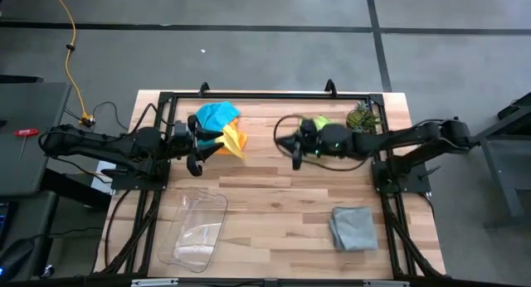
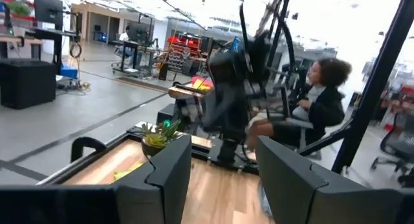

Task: Fold microfiber towels
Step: Fold the blue microfiber cloth

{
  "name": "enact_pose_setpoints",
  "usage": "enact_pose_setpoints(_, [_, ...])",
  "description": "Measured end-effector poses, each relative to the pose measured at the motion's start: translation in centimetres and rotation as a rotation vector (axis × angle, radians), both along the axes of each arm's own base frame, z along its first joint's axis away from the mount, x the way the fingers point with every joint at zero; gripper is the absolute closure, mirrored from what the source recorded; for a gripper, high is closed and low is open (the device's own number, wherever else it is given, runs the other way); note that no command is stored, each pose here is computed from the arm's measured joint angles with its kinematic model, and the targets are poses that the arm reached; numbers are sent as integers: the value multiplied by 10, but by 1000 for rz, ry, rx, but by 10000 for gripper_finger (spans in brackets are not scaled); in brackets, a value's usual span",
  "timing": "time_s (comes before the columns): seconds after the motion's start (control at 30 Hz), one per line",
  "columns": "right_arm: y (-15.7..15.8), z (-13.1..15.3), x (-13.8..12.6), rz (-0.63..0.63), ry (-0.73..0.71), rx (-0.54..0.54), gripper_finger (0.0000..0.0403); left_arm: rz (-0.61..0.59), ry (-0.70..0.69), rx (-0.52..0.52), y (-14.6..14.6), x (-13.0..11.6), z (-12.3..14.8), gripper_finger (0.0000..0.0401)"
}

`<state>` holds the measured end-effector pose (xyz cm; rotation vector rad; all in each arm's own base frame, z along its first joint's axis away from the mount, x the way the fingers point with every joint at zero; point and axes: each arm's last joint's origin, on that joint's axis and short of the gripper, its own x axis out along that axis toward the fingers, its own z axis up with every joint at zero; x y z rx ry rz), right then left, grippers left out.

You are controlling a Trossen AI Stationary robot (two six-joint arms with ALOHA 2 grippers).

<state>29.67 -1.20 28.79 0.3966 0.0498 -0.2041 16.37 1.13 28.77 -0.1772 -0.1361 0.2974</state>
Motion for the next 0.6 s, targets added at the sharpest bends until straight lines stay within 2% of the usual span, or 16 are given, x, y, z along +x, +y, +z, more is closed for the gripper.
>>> enact_pose_setpoints(0.1, [-11, 18, -8, 30, -100, -70, 403, 5, -2, 41, 0, 0, 8, 238])
enact_pose_setpoints(0.17, [-16, 27, -15, 59, -139, -79, 403, 5, -1, 45, 0, -1, 13, 238])
enact_pose_setpoints(0.3, [-18, 41, -25, 188, -204, -130, 403, -6, 6, 48, 0, -1, 16, 238])
enact_pose_setpoints(0.5, [-16, 40, -26, 252, -188, -250, 403, -6, 47, 63, 0, 0, 13, 238])
enact_pose_setpoints(0.6, [-16, 39, -26, 252, -177, -265, 403, -6, 46, 62, 0, 0, 13, 238])
